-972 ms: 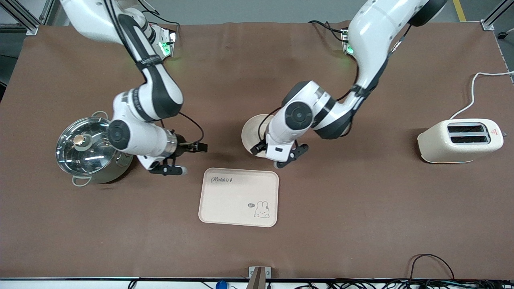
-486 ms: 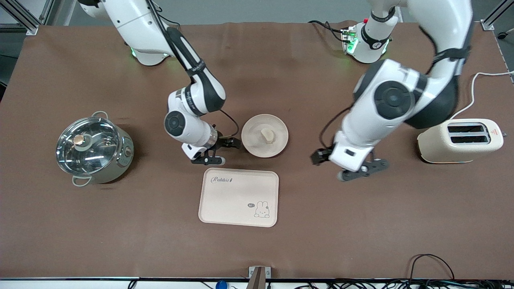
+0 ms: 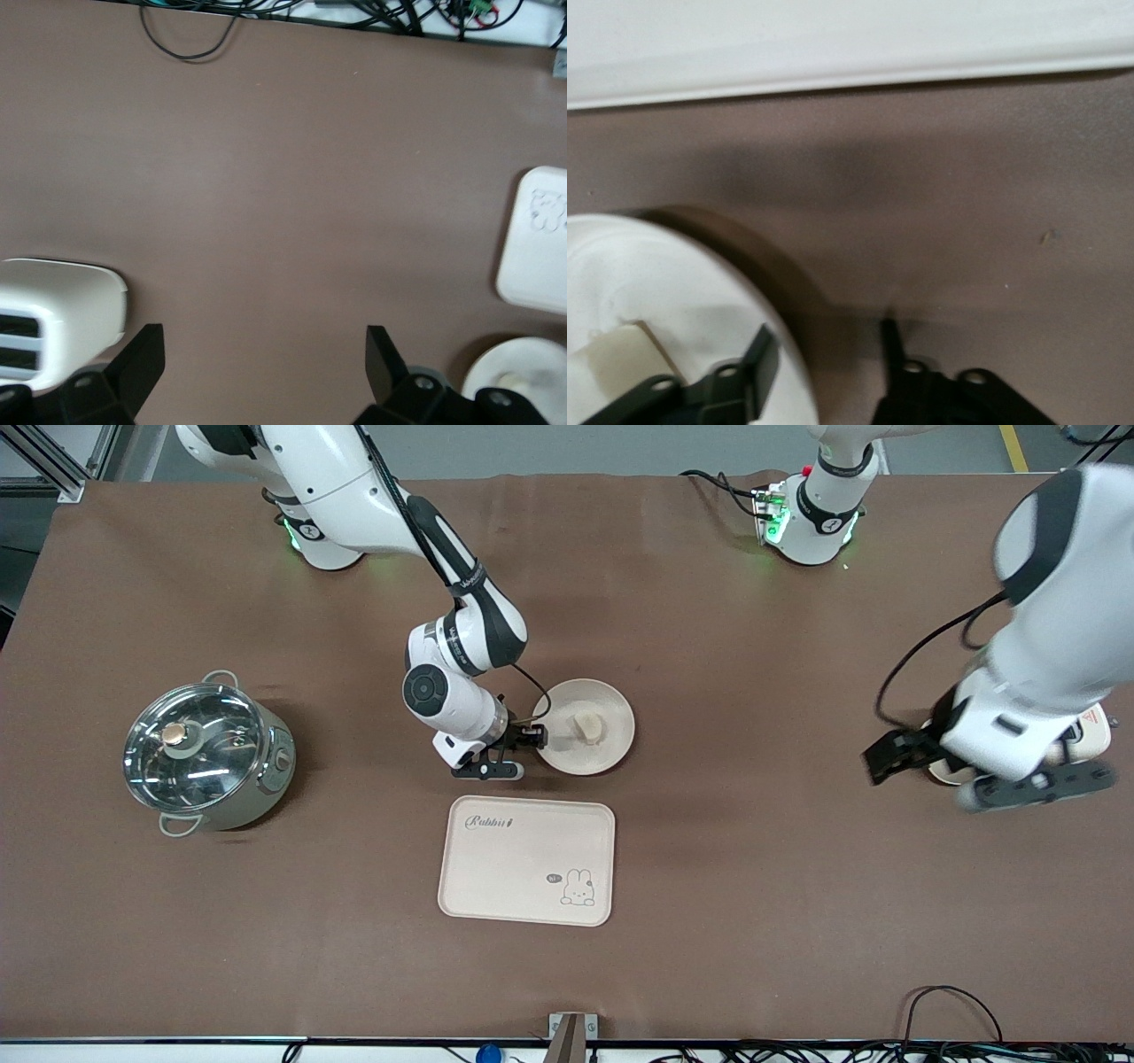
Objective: Place bun in plate and plate on tray
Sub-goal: 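Grasp the plate rim with the right gripper while the left gripper withdraws, then move the plate with the right gripper onto the white tray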
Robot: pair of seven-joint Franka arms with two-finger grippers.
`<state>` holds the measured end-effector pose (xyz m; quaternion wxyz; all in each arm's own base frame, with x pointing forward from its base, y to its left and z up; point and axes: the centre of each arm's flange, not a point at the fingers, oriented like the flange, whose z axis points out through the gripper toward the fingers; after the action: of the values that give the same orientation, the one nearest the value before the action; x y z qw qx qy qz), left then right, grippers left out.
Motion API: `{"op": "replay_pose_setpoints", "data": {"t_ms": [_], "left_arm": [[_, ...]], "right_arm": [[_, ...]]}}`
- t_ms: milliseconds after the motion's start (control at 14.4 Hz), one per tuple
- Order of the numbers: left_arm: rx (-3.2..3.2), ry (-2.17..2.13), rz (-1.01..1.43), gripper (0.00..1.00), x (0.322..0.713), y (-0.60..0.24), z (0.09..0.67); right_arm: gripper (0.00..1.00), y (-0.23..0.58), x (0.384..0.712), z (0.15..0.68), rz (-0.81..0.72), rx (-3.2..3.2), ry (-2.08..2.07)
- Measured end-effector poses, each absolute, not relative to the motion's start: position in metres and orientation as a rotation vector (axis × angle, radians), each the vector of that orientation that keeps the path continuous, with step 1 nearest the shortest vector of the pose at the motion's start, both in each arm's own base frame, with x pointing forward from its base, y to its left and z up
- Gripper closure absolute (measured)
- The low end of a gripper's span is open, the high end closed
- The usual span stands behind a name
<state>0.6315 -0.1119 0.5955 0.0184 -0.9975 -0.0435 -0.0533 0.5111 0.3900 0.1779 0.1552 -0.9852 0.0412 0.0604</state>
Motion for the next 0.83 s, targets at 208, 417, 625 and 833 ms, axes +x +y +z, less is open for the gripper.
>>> {"op": "replay_pose_setpoints", "data": {"t_ms": [208,417,625,833], "left_arm": [[-3.068,-0.073,-0.095,0.0,0.615,-0.084,0.614],[-3.09,-0.038,-0.091,0.0,0.608,-0.078,0.625],[-3.118,-0.075,-0.106,0.0,0.597,-0.064,0.641],[-3.125,-0.085,-0.088,0.0,0.577,-0.052,0.647]], "right_arm": [[0.86,0.391,0.511,0.178,0.178,-2.813,0.132],[0.95,0.398,0.512,0.189,0.17,-2.794,0.135],[0.96,0.399,0.52,0.197,0.145,-2.785,0.162],[0.96,0.388,0.545,0.215,0.102,-2.765,0.207]]}}
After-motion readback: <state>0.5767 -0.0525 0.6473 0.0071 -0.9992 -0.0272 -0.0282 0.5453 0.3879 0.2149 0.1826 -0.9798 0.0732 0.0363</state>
